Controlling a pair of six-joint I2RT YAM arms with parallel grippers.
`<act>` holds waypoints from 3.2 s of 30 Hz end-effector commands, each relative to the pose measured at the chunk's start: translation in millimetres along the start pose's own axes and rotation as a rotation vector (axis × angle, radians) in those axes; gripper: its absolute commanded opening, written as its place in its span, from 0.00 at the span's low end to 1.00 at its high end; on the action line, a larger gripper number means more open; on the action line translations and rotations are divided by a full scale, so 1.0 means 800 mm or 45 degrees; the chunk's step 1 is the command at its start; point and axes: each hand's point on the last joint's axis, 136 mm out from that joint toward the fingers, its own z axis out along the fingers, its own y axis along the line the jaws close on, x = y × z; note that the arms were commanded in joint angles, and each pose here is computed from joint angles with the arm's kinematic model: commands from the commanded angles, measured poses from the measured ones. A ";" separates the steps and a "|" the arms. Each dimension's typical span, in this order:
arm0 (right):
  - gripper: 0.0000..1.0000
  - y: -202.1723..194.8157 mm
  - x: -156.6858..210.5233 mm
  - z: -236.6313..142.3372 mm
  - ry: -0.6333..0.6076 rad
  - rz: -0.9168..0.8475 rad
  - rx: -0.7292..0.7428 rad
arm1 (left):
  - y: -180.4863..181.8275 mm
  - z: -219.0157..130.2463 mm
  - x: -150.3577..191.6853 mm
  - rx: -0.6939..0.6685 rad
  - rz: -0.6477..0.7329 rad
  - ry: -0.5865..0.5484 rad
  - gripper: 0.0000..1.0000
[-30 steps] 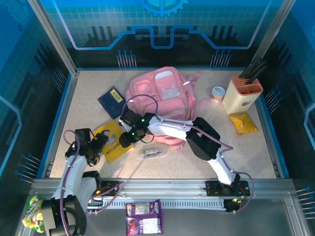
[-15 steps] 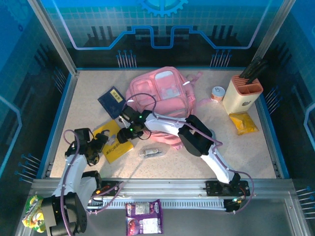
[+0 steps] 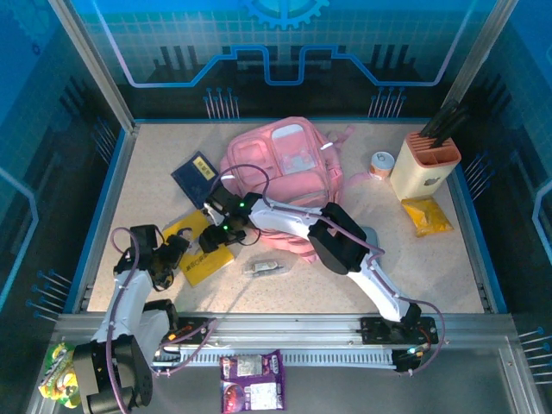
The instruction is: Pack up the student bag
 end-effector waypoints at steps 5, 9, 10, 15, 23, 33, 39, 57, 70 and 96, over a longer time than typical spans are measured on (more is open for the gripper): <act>0.69 0.033 -0.002 -0.009 0.017 -0.018 -0.111 | -0.035 0.015 0.032 0.243 0.047 0.181 0.93; 0.67 0.039 -0.007 -0.022 -0.003 -0.024 -0.135 | -0.035 0.015 0.034 0.248 0.045 0.190 0.92; 0.67 0.043 -0.008 -0.024 -0.003 -0.018 -0.165 | -0.036 0.015 0.035 0.257 0.040 0.195 0.92; 0.64 0.053 -0.011 -0.027 0.008 0.047 -0.285 | -0.042 0.015 0.038 0.289 0.028 0.207 0.91; 0.61 0.067 -0.019 -0.045 -0.009 0.102 -0.409 | -0.051 0.012 0.041 0.325 0.021 0.220 0.90; 0.54 0.077 -0.018 -0.064 -0.021 0.126 -0.479 | -0.048 0.013 0.042 0.302 0.035 0.215 0.89; 0.47 0.060 -0.010 -0.049 0.000 0.152 -0.423 | -0.048 0.013 0.042 0.305 0.031 0.215 0.89; 0.26 0.050 0.004 -0.020 0.045 0.142 -0.377 | -0.053 0.009 0.044 0.318 0.023 0.215 0.89; 0.00 0.069 -0.018 -0.063 -0.073 0.059 -0.346 | -0.057 -0.001 0.042 0.321 0.041 0.200 0.89; 0.00 0.077 -0.075 -0.326 -0.582 0.078 -0.625 | -0.178 -0.149 0.022 0.681 0.191 0.166 0.99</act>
